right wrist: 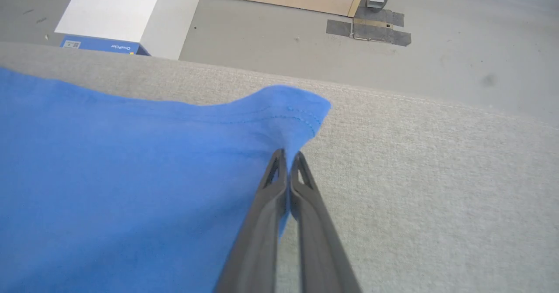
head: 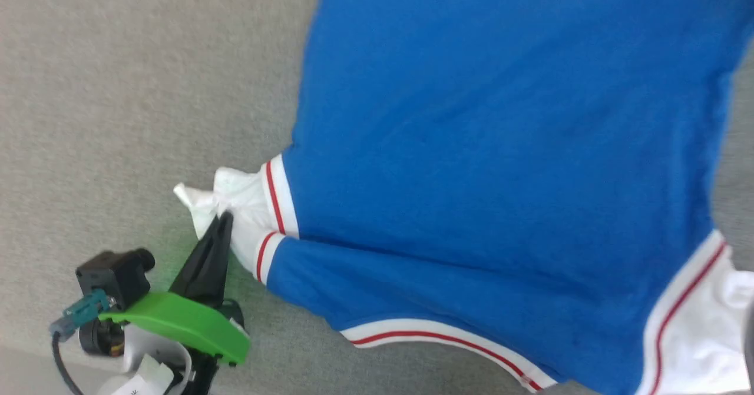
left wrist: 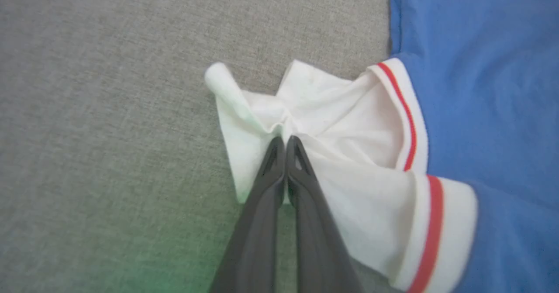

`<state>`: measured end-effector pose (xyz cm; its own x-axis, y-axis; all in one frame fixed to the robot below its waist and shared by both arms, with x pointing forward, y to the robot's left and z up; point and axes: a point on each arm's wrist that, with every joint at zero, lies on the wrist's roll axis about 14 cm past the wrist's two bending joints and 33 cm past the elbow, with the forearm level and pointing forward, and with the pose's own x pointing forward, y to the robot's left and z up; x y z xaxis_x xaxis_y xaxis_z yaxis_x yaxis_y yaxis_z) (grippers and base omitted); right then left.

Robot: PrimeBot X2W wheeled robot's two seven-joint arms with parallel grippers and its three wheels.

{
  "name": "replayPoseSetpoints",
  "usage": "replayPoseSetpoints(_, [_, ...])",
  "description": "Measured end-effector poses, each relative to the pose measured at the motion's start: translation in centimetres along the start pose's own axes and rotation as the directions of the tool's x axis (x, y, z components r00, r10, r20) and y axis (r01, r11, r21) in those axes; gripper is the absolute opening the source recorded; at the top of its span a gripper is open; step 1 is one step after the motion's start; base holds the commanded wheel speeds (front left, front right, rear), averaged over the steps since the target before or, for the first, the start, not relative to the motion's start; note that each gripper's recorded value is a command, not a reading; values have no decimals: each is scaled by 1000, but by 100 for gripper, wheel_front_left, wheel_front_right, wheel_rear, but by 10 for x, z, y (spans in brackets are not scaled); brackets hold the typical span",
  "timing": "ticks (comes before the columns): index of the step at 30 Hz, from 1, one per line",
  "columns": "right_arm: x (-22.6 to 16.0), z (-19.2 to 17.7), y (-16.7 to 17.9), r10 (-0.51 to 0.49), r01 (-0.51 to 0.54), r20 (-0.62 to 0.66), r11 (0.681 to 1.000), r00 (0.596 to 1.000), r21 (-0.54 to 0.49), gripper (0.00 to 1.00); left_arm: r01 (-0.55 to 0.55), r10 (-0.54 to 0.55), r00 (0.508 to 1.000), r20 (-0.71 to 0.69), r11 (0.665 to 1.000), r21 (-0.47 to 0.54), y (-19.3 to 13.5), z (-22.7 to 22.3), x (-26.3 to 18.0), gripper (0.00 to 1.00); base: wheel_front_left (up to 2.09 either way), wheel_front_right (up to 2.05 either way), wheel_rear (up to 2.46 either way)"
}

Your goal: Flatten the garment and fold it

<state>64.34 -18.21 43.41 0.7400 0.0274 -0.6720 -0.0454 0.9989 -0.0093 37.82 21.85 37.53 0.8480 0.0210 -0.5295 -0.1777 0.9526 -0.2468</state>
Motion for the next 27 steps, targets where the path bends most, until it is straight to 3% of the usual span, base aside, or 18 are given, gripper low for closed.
replayPoseSetpoints(7, [-84,-44,-49,-15,15,-15,1000,1000,-1,0,8,-8,1000,-6,1000,17,-3,1,-23,0,0,0,0])
replayPoseSetpoints(12, [-144,-110,-67,-20,24,-86,998,996,56,0,38,-39,999,22,998,40,-14,9,-35,0,0,0,0])
replayPoseSetpoints(18, [-197,-204,-54,25,17,-210,981,977,194,0,106,-109,993,43,993,59,-37,14,-41,0,0,0,0])
replayPoseSetpoints(23, [-229,-273,-21,112,-14,-312,954,943,300,0,155,-159,986,55,985,75,-54,17,-44,0,0,0,0])
replayPoseSetpoints(24, [-239,-286,-11,144,-33,-290,934,946,356,87,171,-175,983,61,982,75,-59,18,-46,0,0,0,0])
replayPoseSetpoints(25, [-240,-283,-12,139,-37,-261,931,955,363,100,174,-179,982,63,982,75,-61,18,-47,0,0,0,0])
replayPoseSetpoints(27, [-242,-267,-18,117,-46,-164,922,980,384,100,183,-188,980,69,980,73,-64,19,-49,0,0,0,0])
